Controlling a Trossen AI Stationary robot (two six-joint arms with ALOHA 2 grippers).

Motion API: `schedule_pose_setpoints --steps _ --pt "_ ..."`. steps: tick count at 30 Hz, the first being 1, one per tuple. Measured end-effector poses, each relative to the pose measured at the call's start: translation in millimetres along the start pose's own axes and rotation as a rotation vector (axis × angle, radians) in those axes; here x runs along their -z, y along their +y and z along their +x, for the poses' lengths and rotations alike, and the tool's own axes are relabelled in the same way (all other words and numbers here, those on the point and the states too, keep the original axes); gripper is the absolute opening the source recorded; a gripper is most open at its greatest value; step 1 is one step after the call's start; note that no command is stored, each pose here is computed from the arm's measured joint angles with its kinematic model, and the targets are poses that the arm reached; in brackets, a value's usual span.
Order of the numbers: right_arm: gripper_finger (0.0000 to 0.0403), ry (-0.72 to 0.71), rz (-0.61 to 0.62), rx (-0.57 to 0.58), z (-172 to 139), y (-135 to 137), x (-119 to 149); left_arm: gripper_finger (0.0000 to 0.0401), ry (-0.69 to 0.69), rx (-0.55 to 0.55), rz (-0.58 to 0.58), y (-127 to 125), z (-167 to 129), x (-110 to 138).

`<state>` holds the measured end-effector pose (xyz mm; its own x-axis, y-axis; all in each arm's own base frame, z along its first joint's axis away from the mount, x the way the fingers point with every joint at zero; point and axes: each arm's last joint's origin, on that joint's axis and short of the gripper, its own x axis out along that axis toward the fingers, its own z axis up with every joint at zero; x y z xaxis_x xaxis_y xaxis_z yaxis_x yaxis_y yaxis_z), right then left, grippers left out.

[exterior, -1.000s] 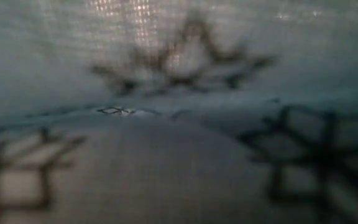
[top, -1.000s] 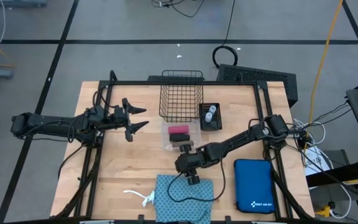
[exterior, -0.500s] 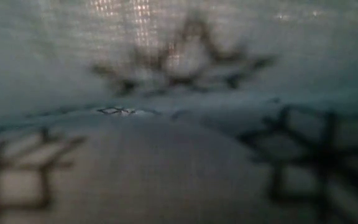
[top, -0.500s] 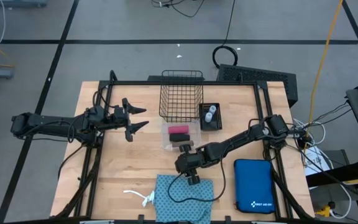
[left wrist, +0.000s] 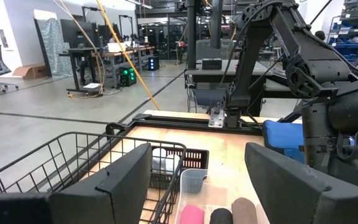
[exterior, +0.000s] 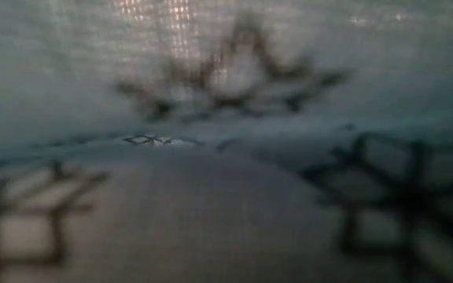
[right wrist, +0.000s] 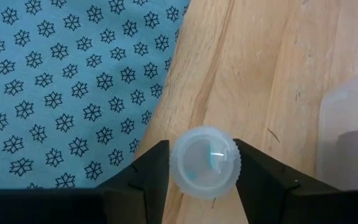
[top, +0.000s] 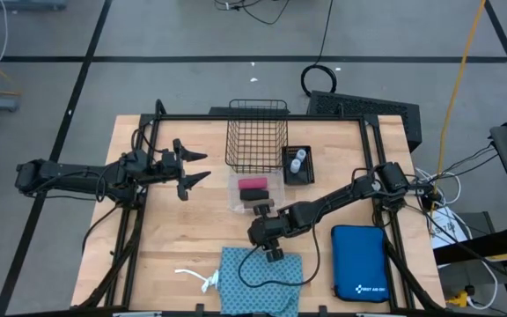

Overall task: Pick & Place Medicine items
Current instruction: Put the transparent medicine bottle into the black bin

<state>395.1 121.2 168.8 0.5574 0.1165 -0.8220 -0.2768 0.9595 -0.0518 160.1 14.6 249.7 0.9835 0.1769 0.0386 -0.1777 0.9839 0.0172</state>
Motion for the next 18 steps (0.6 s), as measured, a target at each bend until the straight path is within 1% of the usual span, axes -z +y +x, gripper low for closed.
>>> schedule_pose_setpoints --steps 6,12,15,18 --pt "0.0153 0.003 0.000 -0.001 -4 0 0 0.0269 0.000 0.000 0.000 0 0 0" --pt "0.0153 -0.007 0.062 0.004 -10 -6 -3 0.0269 0.000 0.000 0.000 0 0 0" --pt "0.0153 -0.032 0.076 0.008 -14 -9 -6 0.0269 0.000 0.000 0.000 0 0 0" --pt "0.0153 -0.013 0.077 0.007 -17 -9 -4 0.0269 0.000 0.000 0.000 0 0 0"
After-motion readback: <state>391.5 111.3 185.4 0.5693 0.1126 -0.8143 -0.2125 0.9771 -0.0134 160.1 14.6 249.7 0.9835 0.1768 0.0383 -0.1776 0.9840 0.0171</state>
